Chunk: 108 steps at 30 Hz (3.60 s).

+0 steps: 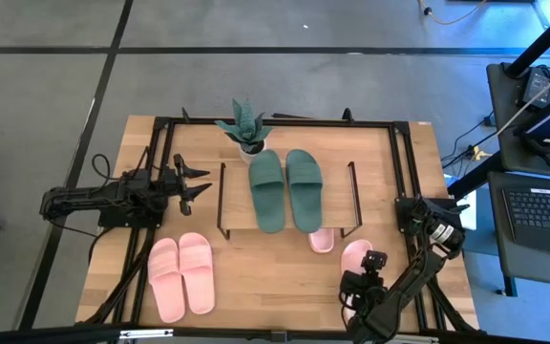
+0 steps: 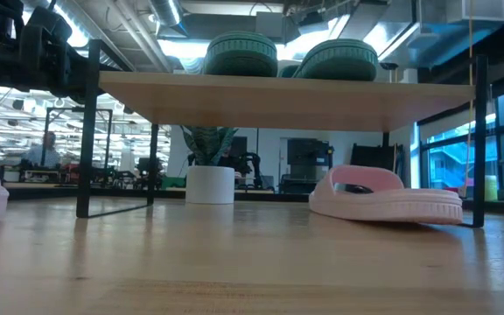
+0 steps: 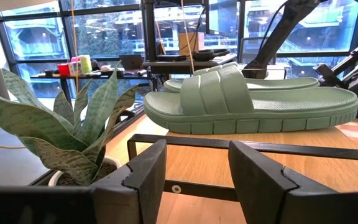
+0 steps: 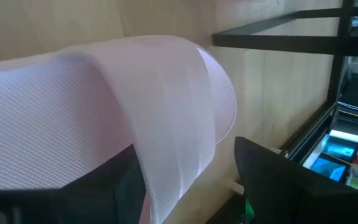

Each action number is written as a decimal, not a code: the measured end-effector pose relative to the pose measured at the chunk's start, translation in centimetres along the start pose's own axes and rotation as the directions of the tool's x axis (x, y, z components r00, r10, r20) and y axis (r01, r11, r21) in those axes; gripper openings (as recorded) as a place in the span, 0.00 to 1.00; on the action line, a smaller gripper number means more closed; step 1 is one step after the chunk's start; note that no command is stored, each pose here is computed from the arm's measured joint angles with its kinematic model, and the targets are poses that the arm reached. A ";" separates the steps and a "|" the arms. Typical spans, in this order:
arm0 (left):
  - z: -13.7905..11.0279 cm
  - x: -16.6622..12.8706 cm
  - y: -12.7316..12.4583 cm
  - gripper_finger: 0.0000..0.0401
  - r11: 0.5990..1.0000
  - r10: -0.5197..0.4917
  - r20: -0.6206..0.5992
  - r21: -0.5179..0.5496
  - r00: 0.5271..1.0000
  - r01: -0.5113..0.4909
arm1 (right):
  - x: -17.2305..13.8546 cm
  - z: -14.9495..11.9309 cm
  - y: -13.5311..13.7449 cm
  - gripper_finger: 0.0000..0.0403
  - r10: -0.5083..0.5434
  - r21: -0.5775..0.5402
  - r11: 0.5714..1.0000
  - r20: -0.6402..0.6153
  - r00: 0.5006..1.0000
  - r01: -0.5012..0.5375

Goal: Pick and place slides into the shelf
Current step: Put the right pink slide under the shelf

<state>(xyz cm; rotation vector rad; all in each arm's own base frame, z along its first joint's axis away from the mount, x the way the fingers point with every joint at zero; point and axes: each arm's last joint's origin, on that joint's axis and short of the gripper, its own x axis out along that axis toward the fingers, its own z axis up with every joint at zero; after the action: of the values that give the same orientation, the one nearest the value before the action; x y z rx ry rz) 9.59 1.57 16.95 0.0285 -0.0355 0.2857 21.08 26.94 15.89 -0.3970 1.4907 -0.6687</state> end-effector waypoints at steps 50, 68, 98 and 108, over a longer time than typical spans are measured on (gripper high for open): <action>0.0 0.0 0.0 0.42 1.000 0.000 0.000 0.007 1.000 0.000 | -6.0 16.8 -6.5 0.03 0.303 0.083 0.926 0.418 0.856 -0.368; 0.0 0.0 0.0 0.42 1.000 0.000 0.000 0.007 1.000 0.000 | 1.3 19.6 -3.3 0.03 0.122 0.044 0.990 0.249 0.961 -0.137; 0.0 0.0 0.0 0.42 1.000 -0.009 -0.001 0.000 1.000 0.009 | 1.4 19.1 -2.5 0.16 0.136 0.022 0.989 0.227 0.964 -0.144; 0.0 0.0 0.0 0.42 1.000 -0.009 -0.001 0.000 1.000 0.009 | 1.4 19.1 -2.4 0.16 0.153 0.021 0.987 0.216 0.964 -0.161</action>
<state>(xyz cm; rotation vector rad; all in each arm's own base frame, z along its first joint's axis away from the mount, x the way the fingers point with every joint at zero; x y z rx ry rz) 9.60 1.55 16.95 0.0283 -0.0347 0.2769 39.47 21.23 17.60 -0.3073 1.2879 -0.5108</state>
